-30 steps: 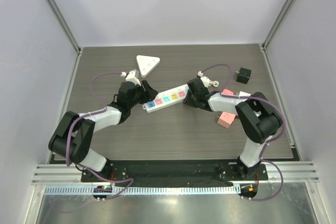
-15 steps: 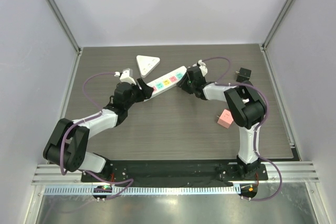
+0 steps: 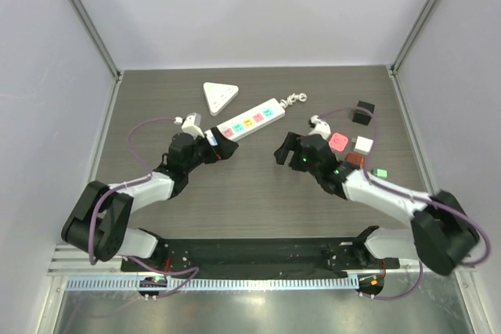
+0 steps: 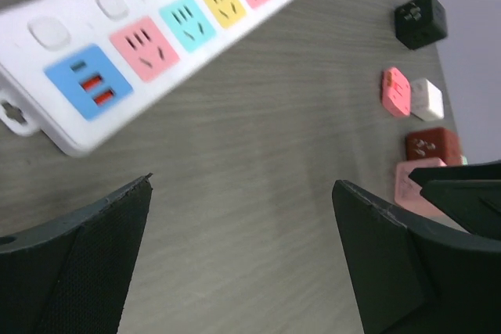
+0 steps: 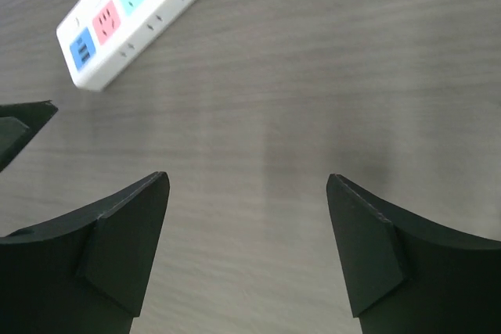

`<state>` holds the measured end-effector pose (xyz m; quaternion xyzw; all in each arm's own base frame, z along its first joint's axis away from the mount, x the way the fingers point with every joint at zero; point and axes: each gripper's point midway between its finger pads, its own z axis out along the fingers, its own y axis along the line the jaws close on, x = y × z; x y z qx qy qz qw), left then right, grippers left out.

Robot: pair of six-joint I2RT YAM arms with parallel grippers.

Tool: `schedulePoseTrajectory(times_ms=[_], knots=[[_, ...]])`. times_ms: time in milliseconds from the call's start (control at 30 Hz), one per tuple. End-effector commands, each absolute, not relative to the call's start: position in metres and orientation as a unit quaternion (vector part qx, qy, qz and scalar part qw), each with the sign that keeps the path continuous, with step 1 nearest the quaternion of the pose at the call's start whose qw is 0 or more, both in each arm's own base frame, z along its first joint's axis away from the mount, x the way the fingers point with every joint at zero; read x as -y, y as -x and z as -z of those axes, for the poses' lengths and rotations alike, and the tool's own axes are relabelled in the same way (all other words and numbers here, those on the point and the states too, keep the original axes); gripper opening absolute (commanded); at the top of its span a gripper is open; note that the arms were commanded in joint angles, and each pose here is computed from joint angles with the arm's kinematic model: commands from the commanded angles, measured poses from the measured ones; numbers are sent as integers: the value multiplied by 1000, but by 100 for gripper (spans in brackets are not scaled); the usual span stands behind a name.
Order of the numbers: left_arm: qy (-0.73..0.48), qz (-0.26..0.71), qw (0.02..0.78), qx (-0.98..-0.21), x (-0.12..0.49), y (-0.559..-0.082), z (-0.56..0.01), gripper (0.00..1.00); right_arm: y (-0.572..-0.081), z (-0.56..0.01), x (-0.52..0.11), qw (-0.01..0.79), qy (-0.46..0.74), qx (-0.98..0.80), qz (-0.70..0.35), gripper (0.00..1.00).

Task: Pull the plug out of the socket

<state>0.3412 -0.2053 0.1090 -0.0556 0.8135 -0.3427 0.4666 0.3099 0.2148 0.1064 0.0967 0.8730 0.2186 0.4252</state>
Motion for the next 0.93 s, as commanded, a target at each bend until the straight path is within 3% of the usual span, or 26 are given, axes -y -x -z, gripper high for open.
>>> schedulePoseTrajectory(times_ms=[0,33,433,600,900], knots=[[26,408,466,-785,226,-309,-137,100,-280,-105,-188,450,-120,-858,-218,89],[26,401,449,-798,224,-299,-127,100,-274,-104,-185,452,-124,-855,-223,99],[76,496,415,-759,197,-200,-116,100,-216,-71,-158,417,-197,-840,-288,100],[72,542,464,-697,185,-180,-149,100,-201,-68,-158,409,-212,-822,-333,100],[32,603,412,-682,201,-154,-152,100,-188,-87,-177,426,-202,-743,-475,100]])
